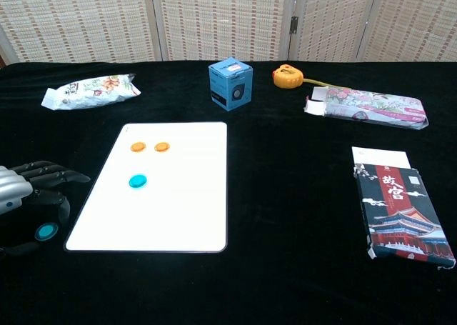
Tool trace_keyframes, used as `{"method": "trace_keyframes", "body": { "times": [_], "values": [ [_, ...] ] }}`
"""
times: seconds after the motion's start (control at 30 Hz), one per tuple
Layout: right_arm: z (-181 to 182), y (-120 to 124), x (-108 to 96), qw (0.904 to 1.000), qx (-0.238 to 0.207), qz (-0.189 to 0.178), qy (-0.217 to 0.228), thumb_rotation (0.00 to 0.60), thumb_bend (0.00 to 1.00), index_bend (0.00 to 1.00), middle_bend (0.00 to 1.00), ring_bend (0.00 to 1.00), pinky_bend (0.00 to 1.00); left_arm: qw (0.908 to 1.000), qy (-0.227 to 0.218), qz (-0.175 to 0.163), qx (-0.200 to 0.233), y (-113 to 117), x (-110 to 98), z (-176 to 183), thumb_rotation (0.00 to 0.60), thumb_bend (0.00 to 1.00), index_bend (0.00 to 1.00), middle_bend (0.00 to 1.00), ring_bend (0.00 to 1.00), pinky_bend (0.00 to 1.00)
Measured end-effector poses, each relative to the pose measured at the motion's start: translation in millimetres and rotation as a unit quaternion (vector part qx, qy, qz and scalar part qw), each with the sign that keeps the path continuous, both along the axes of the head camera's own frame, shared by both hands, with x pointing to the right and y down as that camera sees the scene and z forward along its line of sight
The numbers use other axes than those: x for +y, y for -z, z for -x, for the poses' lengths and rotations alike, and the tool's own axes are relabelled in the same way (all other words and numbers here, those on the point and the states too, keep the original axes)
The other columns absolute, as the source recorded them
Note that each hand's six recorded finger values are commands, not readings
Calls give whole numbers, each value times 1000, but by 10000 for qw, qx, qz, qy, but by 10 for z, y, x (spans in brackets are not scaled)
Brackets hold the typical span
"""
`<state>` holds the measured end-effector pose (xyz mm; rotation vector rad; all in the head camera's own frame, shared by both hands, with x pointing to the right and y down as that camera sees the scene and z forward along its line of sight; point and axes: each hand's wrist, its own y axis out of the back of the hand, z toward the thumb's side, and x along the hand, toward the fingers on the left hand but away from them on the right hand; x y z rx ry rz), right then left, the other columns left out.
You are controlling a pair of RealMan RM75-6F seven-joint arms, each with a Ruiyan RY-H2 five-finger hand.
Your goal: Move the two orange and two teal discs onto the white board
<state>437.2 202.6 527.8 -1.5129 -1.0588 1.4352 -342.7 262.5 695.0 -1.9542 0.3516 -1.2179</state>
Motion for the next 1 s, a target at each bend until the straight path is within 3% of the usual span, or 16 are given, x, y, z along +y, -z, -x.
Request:
{"method": "trace_keyframes", "body": {
  "times": [0.7, 1.0],
  "values": [
    [-8, 2, 10, 10000, 2, -4, -23, 600, 269, 0, 0, 0, 0, 9999, 77, 105, -111, -74, -16, 52, 600, 405, 486, 85, 0, 0],
    [-7, 22, 8, 10000, 3, -40, -15, 600, 269, 0, 0, 0, 0, 9998, 153, 76, 52, 34, -125, 26, 600, 406, 499, 85, 0, 0]
  ]
}}
